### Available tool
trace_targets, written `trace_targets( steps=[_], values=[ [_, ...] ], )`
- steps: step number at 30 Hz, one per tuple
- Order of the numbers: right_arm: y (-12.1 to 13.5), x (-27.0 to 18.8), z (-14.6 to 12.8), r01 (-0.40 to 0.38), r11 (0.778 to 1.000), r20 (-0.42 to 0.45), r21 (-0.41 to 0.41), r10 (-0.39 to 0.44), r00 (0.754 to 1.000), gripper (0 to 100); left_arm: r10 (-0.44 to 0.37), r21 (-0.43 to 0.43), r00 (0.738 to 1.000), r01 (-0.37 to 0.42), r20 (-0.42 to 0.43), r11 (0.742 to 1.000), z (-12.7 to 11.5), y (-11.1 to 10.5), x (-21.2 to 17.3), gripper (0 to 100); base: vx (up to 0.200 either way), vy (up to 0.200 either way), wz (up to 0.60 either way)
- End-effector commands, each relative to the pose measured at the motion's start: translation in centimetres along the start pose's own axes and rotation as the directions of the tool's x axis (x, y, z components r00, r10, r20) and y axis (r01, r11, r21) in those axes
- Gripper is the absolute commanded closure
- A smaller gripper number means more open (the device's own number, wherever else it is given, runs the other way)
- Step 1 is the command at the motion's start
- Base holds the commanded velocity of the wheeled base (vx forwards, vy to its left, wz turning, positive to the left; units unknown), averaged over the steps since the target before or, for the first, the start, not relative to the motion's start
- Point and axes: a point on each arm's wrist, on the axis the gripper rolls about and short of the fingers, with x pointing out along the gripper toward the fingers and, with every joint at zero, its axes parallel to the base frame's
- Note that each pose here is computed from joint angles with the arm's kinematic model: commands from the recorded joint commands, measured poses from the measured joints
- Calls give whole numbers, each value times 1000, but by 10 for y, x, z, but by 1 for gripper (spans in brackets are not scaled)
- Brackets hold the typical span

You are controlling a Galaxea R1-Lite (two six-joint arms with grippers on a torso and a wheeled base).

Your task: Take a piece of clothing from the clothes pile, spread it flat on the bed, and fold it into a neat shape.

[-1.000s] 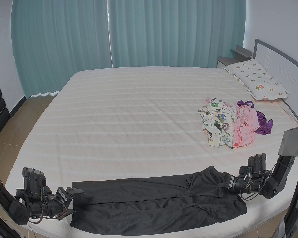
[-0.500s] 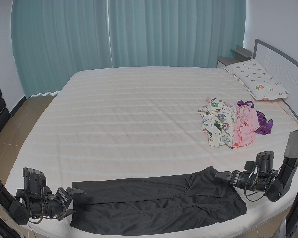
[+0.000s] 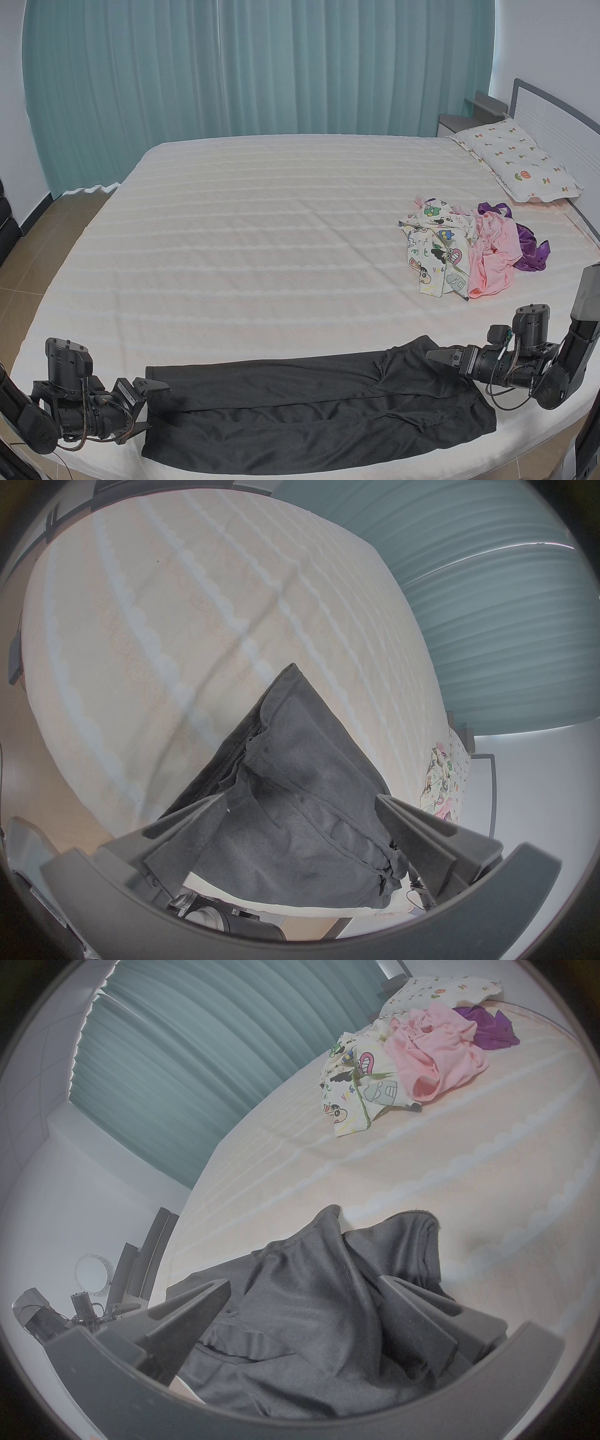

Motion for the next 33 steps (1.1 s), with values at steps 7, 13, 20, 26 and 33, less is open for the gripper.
trace_targets(
  steps=[7, 13, 20, 26, 33],
  values=[
    [-14, 19, -8, 37, 999, -56, 23, -36, 998, 0, 2, -1, 1000, -2, -2, 1000, 0, 0, 1, 0, 0, 0, 0],
    [-18, 22, -14, 52, 998, -81, 28, -50, 995, 100, 2, -1, 1000, -2, -2, 1000, 0, 0, 1, 0, 0, 0, 0],
    [-20, 15, -14, 67, 997, -74, 37, -64, 995, 100, 1, -1, 1000, -1, -2, 1000, 0, 0, 0, 0, 0, 0, 0],
    [-24, 7, -16, 68, 997, -43, 44, -66, 997, 100, 2, -1, 1000, -2, -2, 1000, 0, 0, 1, 0, 0, 0, 0],
    [-30, 7, -19, 79, 995, -49, 57, -77, 996, 0, 2, -2, 1000, -2, 1, 1000, 0, 0, 0, 0, 0, 0, 0]
  ],
)
